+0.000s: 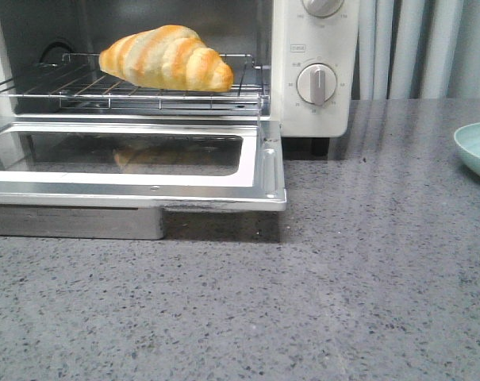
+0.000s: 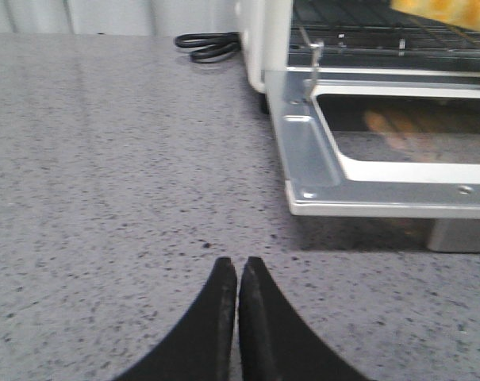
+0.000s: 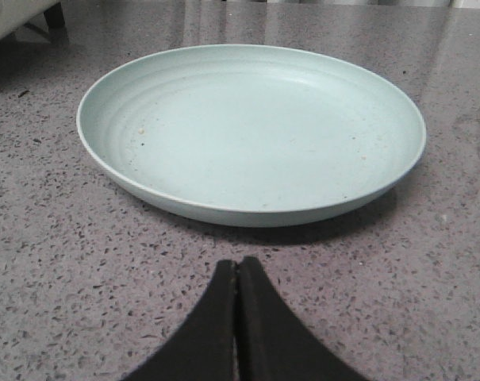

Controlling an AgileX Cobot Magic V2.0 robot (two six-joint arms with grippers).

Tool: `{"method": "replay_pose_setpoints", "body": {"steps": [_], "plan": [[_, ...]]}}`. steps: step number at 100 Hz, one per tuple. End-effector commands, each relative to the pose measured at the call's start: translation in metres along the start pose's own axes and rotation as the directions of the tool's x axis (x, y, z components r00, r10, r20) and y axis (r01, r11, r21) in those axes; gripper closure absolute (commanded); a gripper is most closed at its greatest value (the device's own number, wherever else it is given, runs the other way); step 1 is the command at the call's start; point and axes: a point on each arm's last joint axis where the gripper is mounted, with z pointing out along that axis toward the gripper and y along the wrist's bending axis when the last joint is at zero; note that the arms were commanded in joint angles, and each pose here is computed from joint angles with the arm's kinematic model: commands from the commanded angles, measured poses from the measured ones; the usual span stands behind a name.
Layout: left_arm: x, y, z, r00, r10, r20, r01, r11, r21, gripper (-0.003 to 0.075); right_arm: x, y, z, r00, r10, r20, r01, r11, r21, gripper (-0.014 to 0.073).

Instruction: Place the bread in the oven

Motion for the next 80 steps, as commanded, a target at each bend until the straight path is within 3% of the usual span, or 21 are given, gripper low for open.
{"method": "replay_pose_setpoints", "body": {"steps": [1, 10, 80], "plan": [[0.0011, 0.0007, 0.0, 0.998, -0.001, 0.065, 0.003, 1.0, -0.023, 0.0741, 0.0007, -0.0001, -0.0002, 0.999, -0.009, 0.036, 0.009, 1.0, 0.006, 0.0664], [0.0051, 0.0013, 0.0001, 1.0, -0.01, 0.02, 0.011, 0.999, -0.036, 0.0741, 0.0007, -0.0001, -0.0002, 0.999, -0.009, 0.036, 0.009, 1.0, 0.006, 0.0664], [0.0054, 0.0044, -0.0001, 0.999, -0.03, 0.018, 0.032, 0.995, -0.094, 0.0741, 0.0007, -0.0001, -0.0002, 0.999, -0.009, 0.036, 0.009, 1.0, 0.006, 0.0664]]}}
